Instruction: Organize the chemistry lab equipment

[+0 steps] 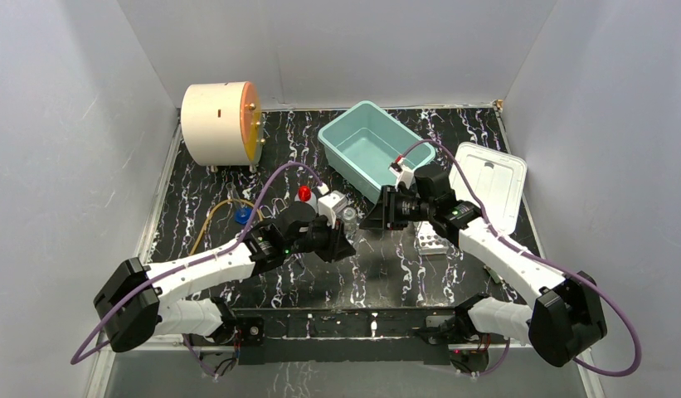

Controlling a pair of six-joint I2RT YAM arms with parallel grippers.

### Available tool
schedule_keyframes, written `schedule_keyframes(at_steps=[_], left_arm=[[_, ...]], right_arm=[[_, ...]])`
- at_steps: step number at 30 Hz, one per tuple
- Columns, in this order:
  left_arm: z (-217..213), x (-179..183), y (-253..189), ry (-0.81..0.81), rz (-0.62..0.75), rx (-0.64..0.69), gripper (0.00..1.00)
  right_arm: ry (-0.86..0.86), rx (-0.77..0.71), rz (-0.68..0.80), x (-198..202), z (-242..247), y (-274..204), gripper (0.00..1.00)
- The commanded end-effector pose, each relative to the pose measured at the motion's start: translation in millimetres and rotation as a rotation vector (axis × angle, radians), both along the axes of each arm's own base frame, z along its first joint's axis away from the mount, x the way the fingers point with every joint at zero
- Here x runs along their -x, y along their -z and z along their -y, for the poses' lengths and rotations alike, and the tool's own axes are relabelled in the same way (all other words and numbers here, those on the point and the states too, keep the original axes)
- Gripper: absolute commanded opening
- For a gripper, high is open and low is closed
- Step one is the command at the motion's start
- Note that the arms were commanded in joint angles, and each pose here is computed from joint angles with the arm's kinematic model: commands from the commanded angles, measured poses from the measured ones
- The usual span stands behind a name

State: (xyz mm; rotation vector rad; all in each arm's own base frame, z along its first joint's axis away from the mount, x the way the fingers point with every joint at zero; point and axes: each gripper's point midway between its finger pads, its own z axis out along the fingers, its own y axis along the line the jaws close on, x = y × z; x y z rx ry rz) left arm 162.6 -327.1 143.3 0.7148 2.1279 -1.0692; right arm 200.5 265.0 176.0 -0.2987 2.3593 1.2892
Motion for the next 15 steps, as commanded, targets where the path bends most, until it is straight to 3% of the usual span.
schedule_keyframes(at_steps=[1, 4, 15], left_arm=[[-1.7, 0.3, -9.4, 0.015, 0.035, 0.01, 0.0], [-2.0, 2.0, -8.1, 0.021, 0.032, 0.013, 0.0], [-2.5, 2.6, -12.6, 0.026, 0.049, 0.026, 0.0]], right_arm=[[-0.04, -0.064, 0.046, 2.1, -5.3, -21.4, 0.36], [-0.051, -0.082, 0.035, 4.2, -7.5, -22.3, 0.31], [-0.068, -0.09, -0.007, 5.0, -11.7, -12.6, 0.3]])
